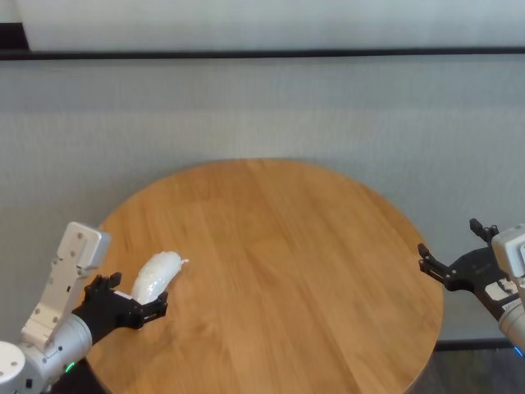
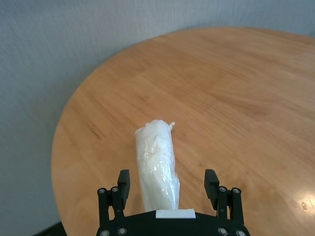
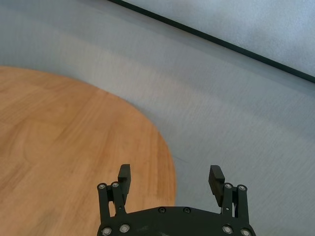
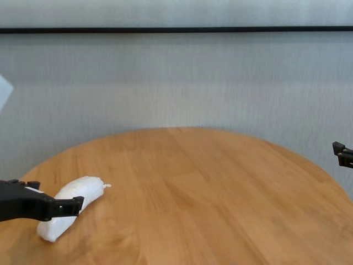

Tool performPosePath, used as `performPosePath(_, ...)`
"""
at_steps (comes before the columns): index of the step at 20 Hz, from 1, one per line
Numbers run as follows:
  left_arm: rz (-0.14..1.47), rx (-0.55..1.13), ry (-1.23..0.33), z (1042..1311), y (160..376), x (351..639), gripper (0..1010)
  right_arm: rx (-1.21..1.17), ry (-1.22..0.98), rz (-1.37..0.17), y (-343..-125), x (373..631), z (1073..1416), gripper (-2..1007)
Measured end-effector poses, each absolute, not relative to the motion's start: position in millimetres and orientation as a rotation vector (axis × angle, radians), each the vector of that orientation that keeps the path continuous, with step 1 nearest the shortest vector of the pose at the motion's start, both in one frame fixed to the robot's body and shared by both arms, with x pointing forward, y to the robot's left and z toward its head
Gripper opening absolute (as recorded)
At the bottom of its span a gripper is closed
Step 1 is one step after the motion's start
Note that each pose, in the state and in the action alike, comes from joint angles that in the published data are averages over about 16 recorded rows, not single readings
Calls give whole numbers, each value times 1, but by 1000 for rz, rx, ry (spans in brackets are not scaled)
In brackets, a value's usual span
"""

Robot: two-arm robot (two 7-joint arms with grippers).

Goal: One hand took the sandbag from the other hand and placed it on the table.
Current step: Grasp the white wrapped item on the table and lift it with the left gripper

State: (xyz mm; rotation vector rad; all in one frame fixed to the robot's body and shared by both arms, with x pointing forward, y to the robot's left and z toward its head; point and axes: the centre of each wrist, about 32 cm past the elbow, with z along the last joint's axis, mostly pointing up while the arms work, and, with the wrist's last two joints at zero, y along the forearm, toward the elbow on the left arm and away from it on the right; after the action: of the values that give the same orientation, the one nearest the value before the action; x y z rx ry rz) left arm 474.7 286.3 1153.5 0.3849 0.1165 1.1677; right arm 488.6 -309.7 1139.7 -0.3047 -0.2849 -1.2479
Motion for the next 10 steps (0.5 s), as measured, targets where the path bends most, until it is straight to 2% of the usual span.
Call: performPosePath(10,1161,387,144,1140,285,485,1000,-305,-285,-1248,-310,489,1140,1001)
